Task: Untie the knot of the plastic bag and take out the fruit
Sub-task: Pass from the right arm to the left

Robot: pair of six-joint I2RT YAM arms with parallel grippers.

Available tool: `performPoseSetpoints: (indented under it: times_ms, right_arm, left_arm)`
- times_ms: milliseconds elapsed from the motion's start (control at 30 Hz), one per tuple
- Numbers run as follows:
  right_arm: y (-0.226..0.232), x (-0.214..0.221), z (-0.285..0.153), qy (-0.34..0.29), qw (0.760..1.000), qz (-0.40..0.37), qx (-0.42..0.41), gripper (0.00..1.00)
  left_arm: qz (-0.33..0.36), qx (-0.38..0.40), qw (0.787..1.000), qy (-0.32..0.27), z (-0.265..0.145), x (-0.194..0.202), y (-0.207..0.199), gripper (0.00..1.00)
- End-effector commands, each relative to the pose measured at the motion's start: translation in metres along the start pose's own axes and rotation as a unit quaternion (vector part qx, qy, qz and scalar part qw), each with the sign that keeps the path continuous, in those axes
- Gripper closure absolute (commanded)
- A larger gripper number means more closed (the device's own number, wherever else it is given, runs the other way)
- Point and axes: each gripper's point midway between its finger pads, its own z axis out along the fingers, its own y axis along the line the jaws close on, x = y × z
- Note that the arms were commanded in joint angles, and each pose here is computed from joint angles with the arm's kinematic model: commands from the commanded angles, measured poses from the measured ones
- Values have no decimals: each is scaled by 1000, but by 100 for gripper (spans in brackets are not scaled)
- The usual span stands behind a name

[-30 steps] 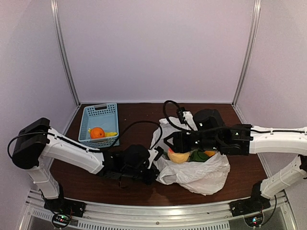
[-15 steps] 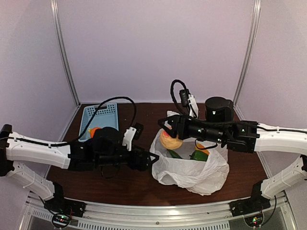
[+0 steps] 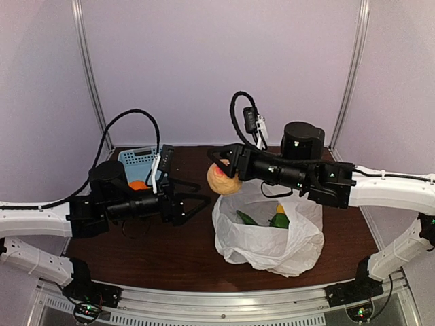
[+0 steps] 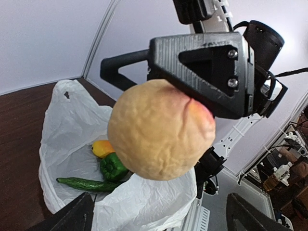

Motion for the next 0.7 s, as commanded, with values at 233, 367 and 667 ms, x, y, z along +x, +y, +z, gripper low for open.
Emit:
performPoseSetpoints:
  times_ms: [233, 367, 667]
  right_arm:
    - [30, -9, -1, -8, 999, -9, -44, 45]
    - [34, -8, -1, -6, 999, -11, -48, 45]
    - [31, -7, -2, -6, 999, -12, -42, 44]
  left_arm:
    - [-3, 115, 992, -57, 29, -47, -34, 3]
    - [-7, 121, 991, -56, 36, -47, -35, 3]
    - [-13, 135, 989, -55, 38, -44, -37, 34]
